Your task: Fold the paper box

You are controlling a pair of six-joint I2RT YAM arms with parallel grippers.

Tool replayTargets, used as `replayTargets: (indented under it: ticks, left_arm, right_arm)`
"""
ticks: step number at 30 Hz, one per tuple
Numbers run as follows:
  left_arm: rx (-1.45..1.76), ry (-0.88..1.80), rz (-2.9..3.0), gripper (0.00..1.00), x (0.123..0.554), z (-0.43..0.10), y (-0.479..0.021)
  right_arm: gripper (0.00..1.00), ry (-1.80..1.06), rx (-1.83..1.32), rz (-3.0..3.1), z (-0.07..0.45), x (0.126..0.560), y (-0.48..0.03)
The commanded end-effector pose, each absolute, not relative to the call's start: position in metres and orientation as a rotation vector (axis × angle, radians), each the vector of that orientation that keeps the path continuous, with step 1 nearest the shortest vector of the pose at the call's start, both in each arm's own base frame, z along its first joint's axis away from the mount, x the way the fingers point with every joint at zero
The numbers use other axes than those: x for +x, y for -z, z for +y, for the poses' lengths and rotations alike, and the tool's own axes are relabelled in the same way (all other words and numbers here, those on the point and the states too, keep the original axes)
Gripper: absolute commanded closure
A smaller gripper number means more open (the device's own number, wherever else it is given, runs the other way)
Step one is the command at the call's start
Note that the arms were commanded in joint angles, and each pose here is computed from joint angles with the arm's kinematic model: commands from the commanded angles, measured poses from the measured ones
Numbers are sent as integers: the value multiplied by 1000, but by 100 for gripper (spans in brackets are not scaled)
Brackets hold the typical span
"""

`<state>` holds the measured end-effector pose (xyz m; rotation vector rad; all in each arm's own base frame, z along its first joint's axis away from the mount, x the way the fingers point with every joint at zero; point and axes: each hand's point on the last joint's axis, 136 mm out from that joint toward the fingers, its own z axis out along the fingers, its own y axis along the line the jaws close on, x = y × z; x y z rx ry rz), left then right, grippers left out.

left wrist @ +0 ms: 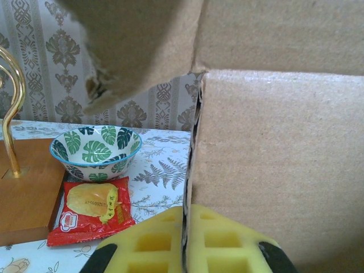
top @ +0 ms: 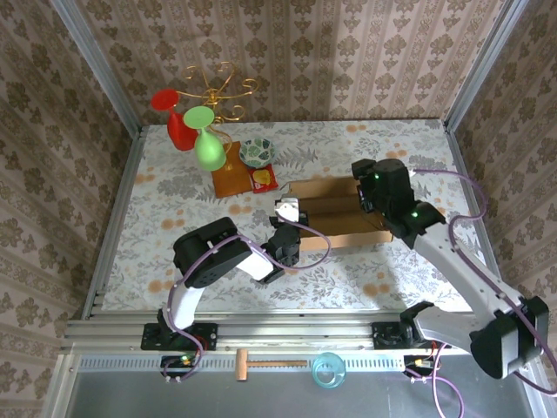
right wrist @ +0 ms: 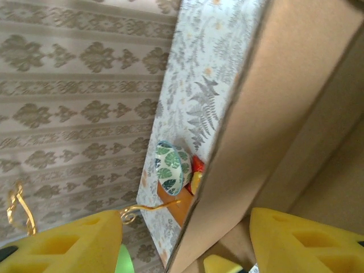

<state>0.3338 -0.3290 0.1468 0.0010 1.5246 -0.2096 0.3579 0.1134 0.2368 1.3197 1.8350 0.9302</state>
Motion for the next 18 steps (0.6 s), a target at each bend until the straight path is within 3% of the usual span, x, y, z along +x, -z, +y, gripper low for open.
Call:
replayTargets:
  ticks: [1,9,15,16,18]
  left_arm:
    - [165,66,1638,100,328,-330,-92]
    - [173,74,1635,100,329,-336,-92]
    - [173,77,1636,100,329,-334,-92]
    - [169,81,1635,98,329,-333,-95]
    - [160,90,1635,83,327,-330,-98]
  right_arm:
    - [38,-1009,1417,1743,117,371,-248]
    - [48,-1004,1503,1697,116,387,-226]
    - [81,-1010,1574,1659,111,386,-201]
    - [84,-1011,1577,1662,111,384,-200]
    - [86,-1007,1579,1678,111,380,-196]
